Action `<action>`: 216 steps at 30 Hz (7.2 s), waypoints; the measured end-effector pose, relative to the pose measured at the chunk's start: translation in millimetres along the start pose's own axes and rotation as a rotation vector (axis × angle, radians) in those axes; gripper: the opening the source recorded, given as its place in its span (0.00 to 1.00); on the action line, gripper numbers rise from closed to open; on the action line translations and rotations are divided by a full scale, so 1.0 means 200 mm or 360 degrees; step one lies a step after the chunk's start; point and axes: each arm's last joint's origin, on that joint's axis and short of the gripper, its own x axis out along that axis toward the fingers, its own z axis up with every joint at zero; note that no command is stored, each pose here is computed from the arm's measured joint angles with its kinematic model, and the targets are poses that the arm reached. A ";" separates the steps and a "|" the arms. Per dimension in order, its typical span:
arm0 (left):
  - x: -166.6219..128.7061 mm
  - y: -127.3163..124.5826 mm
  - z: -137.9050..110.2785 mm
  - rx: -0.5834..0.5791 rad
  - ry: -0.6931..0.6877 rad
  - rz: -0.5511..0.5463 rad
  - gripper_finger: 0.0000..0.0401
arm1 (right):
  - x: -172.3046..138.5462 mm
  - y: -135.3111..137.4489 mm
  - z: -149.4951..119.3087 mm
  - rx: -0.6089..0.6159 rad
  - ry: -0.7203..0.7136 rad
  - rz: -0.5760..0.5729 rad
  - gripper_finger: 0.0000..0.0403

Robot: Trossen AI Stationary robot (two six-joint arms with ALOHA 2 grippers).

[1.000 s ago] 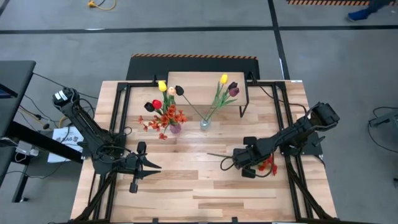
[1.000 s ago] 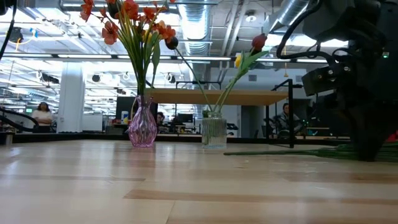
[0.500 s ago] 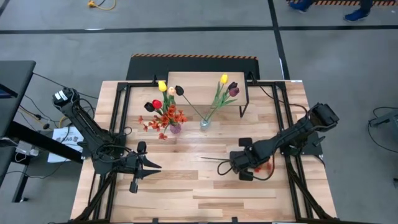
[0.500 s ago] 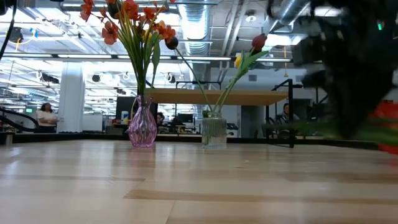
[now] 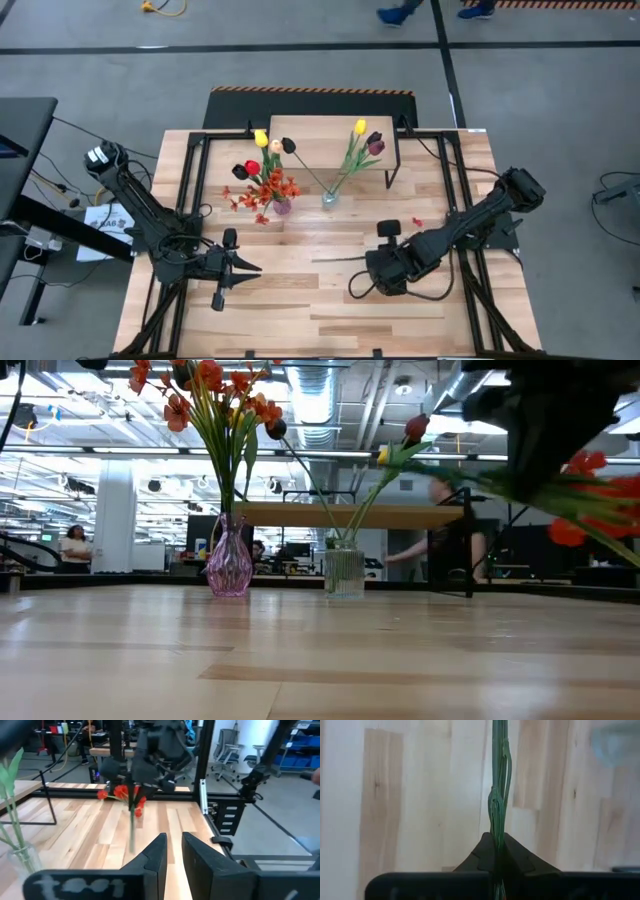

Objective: Pick and place flowers into a vace then onto a shelf
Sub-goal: Put the orange flower into the transparent vase

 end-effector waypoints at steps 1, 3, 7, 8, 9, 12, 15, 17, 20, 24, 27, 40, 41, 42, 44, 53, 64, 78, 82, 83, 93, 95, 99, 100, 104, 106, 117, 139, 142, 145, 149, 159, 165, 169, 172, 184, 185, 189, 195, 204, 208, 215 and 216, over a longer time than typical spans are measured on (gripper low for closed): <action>0.01 0.00 0.00 0.0005 0.0004 0.0010 0.11 | 0.01 0.01 0.00 -0.0063 0.0020 -0.0019 0.00; 0.02 0.01 -0.01 0.0003 0.0003 0.0033 0.11 | 0.05 0.03 0.01 -0.0222 0.0101 -0.0060 0.00; 0.04 0.02 -0.01 -0.0028 0.0002 0.0047 0.11 | 0.14 0.07 0.05 -0.0437 0.0244 -0.0228 0.01; 0.04 0.02 -0.01 -0.0038 0.0003 0.0053 0.11 | 0.16 0.09 0.08 -0.0481 0.0261 -0.0277 0.01; 0.04 0.03 -0.01 -0.0039 0.0004 0.0058 0.11 | 0.18 0.10 0.09 -0.0535 0.0293 -0.0332 0.01; 0.04 0.03 0.00 -0.0046 -0.0002 0.0056 0.11 | 0.22 0.13 0.14 -0.0748 0.0433 -0.0547 0.00; 0.05 0.02 0.00 -0.0055 -0.0005 0.0031 0.11 | 0.22 0.17 0.20 -0.0941 0.0538 -0.0773 0.00; 0.05 0.02 0.00 -0.0053 -0.0003 0.0028 0.11 | 0.22 0.21 0.25 -0.1026 0.0538 -0.0917 0.00; 0.05 0.02 0.00 -0.0070 -0.0016 0.0010 0.11 | 0.20 0.26 0.30 -0.1183 0.0582 -0.1094 0.00; 0.05 0.01 0.00 -0.0095 -0.0033 -0.0013 0.11 | 0.17 0.36 0.36 -0.1449 0.0496 -0.1227 0.01; 0.07 -0.01 0.00 -0.0121 -0.0057 -0.0036 0.11 | 0.13 0.41 0.39 -0.1614 0.0465 -0.1378 0.01; 0.15 -0.04 -0.01 -0.0194 -0.0106 -0.0197 0.11 | -0.07 0.42 0.52 -0.1870 0.0386 -0.1887 0.02; 0.17 -0.03 -0.02 -0.0204 -0.0088 -0.0235 0.11 | -0.07 0.41 0.53 -0.1882 0.0397 -0.1885 0.02; 0.18 -0.03 -0.03 -0.0221 -0.0076 -0.0270 0.11 | -0.08 0.41 0.54 -0.1882 0.0400 -0.1883 0.01; 0.20 -0.02 -0.03 -0.0276 -0.0071 -0.0345 0.11 | -0.09 0.41 0.55 -0.1899 0.0408 -0.1883 0.01; 0.28 0.08 -0.02 -0.0431 -0.0031 -0.0387 0.11 | -0.08 0.41 0.58 -0.1973 0.0454 -0.1874 0.02; 0.33 0.18 0.00 -0.0564 -0.0035 -0.0322 0.11 | -0.07 0.39 0.59 -0.2010 0.0506 -0.1865 0.01; 0.38 0.20 -0.01 -0.0295 -0.0092 -0.0386 0.11 | -0.07 0.39 0.60 -0.1978 0.0475 -0.1862 0.01; 0.41 0.22 -0.03 -0.0180 -0.0106 -0.0227 0.11 | -0.07 0.39 0.60 -0.1978 0.0475 -0.1862 0.01; 0.41 0.23 -0.03 -0.0175 -0.0106 -0.0185 0.11 | -0.07 0.39 0.60 -0.1978 0.0475 -0.1862 0.02; 0.42 0.25 -0.03 -0.0220 -0.0079 -0.0199 0.11 | -0.07 0.40 0.60 -0.1979 0.0472 -0.1863 0.02; 0.43 0.24 -0.02 -0.0250 -0.0056 -0.0233 0.12 | -0.07 0.40 0.60 -0.1980 0.0473 -0.1862 0.02; 0.45 0.23 0.02 -0.0225 -0.0004 -0.0215 0.17 | -0.07 0.40 0.60 -0.1980 0.0472 -0.1862 0.02; 0.46 0.23 0.03 -0.0218 0.0018 -0.0210 0.19 | -0.07 0.40 0.60 -0.1980 0.0472 -0.1862 0.02; 0.48 0.22 0.07 -0.0198 0.0085 -0.0195 0.26 | -0.07 0.40 0.60 -0.1980 0.0473 -0.1862 0.02; 0.48 0.21 0.09 -0.0203 0.0120 -0.0182 0.29 | -0.07 0.40 0.60 -0.1980 0.0473 -0.1863 0.02; 0.50 0.21 0.12 -0.0270 0.0218 -0.0077 0.33 | -0.07 0.40 0.60 -0.1991 0.0480 -0.1863 0.01; 0.74 0.18 0.13 -0.0186 0.0402 -0.0124 0.33 | -0.07 0.41 0.60 -0.1987 0.0462 -0.1866 0.02; 0.75 0.18 0.16 -0.0185 0.0394 -0.0125 0.33 | -0.08 0.42 0.59 -0.1992 0.0451 -0.1868 0.02; 0.74 0.18 0.15 -0.0183 0.0406 -0.0123 0.33 | -0.08 0.43 0.59 -0.1992 0.0449 -0.1869 0.02; 0.74 0.18 0.15 -0.0172 0.0418 -0.0080 0.30 | -0.08 0.42 0.59 -0.1992 0.0450 -0.1869 0.02; 0.74 0.19 0.13 -0.0084 0.0449 -0.0032 0.03 | -0.07 0.42 0.59 -0.1991 0.0456 -0.1861 0.03; 0.74 0.19 0.13 -0.0076 0.0466 -0.0024 0.01 | -0.07 0.42 0.59 -0.1991 0.0435 -0.1803 0.09; 0.74 0.19 0.13 -0.0075 0.0470 -0.0019 0.01 | -0.06 0.41 0.60 -0.1982 0.0435 -0.1786 0.14; 0.74 0.19 0.13 -0.0076 0.0466 -0.0019 0.01 | -0.06 0.41 0.60 -0.1974 0.0426 -0.1780 0.18; 0.67 0.20 0.24 -0.0001 0.0589 0.0286 0.00 | -0.06 0.42 0.62 -0.1908 0.0379 -0.1815 0.41; 0.67 0.20 0.25 0.0012 0.0601 0.0299 0.00 | -0.06 0.42 0.62 -0.1906 0.0378 -0.1816 0.43; 0.65 0.15 0.32 0.0066 0.0608 0.0360 0.00 | -0.07 0.42 0.63 -0.1867 0.0357 -0.1854 0.48; 0.58 0.09 0.43 0.0158 0.0617 0.0509 0.00 | -0.08 0.45 0.63 -0.1838 0.0313 -0.1879 0.49; 0.50 0.05 0.52 0.0212 0.0592 0.0762 0.00 | -0.09 0.49 0.62 -0.1737 0.0197 -0.1877 0.46; 0.47 -0.02 0.56 0.0225 0.0514 0.0749 0.00 | -0.09 0.48 0.62 -0.1418 -0.0013 -0.1846 0.44; 0.37 -0.16 0.64 0.0295 0.0326 0.0798 0.00 | -0.05 0.42 0.64 -0.0620 -0.0404 -0.1514 0.41; 0.35 -0.18 0.65 0.0311 0.0294 0.0812 0.00 | -0.03 0.41 0.64 -0.0490 -0.0425 -0.1407 0.40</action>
